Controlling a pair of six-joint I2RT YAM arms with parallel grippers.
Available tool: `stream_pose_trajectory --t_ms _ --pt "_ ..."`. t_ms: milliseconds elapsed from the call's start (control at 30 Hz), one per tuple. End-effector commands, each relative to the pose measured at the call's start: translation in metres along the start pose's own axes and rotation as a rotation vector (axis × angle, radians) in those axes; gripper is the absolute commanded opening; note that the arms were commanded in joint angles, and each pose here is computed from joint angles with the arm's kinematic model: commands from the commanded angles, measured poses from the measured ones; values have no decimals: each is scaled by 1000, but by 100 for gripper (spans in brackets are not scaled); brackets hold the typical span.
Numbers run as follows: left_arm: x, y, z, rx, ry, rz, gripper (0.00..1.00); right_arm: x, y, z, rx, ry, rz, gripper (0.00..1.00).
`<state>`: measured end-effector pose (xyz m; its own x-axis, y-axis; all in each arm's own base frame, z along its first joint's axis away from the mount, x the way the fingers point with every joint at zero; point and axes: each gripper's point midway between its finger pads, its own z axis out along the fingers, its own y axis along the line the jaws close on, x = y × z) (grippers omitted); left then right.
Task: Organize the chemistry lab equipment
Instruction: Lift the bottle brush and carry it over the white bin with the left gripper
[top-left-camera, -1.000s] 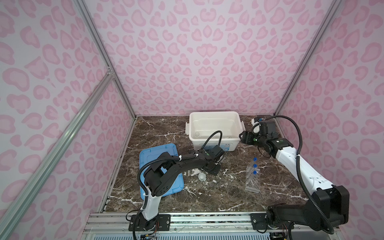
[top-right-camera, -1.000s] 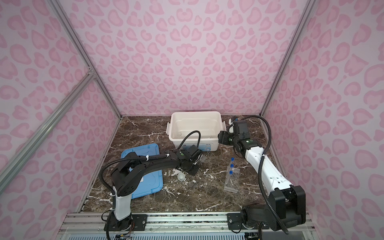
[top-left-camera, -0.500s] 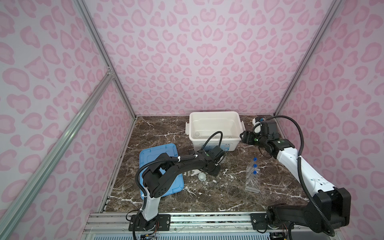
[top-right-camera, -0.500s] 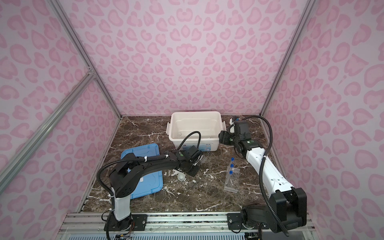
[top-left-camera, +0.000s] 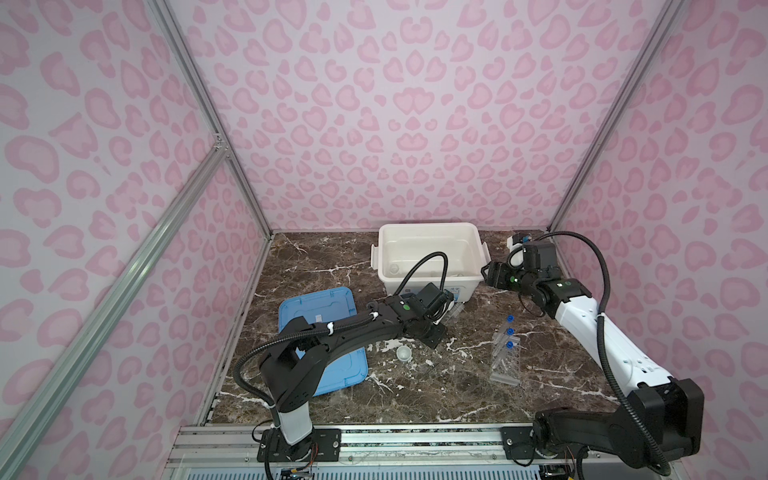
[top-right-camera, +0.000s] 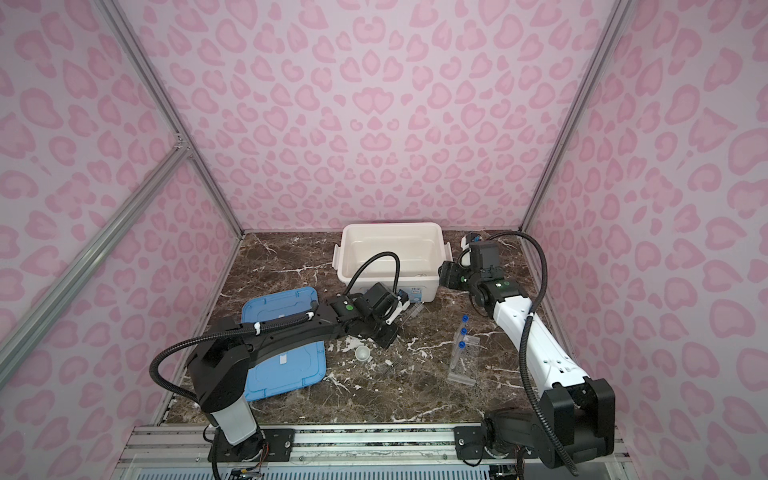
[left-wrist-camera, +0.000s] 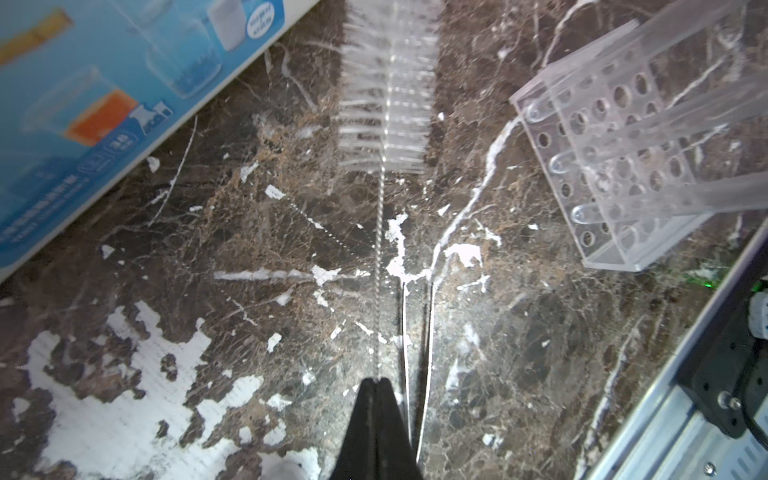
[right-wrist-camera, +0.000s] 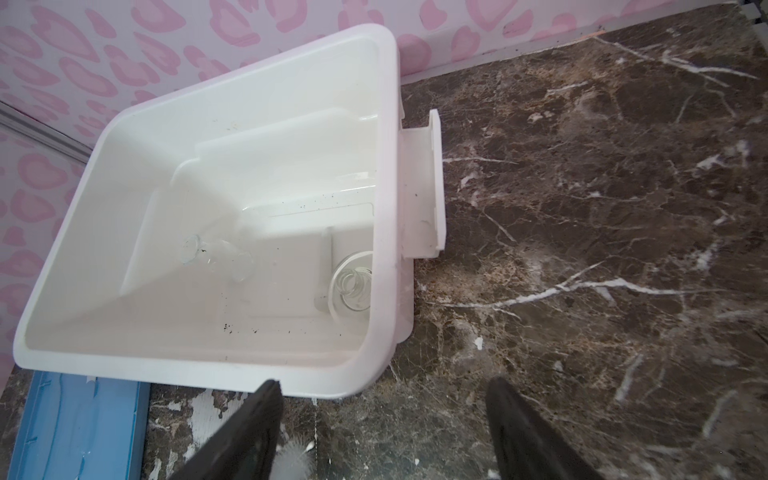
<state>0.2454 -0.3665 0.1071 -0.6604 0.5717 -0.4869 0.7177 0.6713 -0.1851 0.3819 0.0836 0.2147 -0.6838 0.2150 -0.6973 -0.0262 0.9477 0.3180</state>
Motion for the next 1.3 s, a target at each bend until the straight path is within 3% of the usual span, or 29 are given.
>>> stream_pose_trajectory --t_ms 0,467,800,1100,1267 --pt "-7 -3 -15 2 -34 41 4 -8 -5 -3 13 -37 17 79" --pt "-64 8 -93 -89 -236 88 4 -4 1 1 -46 -39 33 79" --pt "-120 66 -125 -204 -315 152 3 2 5 8 -62 -11 25 78" --pt "-155 110 -104 -253 -277 229 4 6 7 15 -65 16 15 73" --pt "-163 128 -73 -270 -235 264 4 6 7 20 -63 30 14 73"
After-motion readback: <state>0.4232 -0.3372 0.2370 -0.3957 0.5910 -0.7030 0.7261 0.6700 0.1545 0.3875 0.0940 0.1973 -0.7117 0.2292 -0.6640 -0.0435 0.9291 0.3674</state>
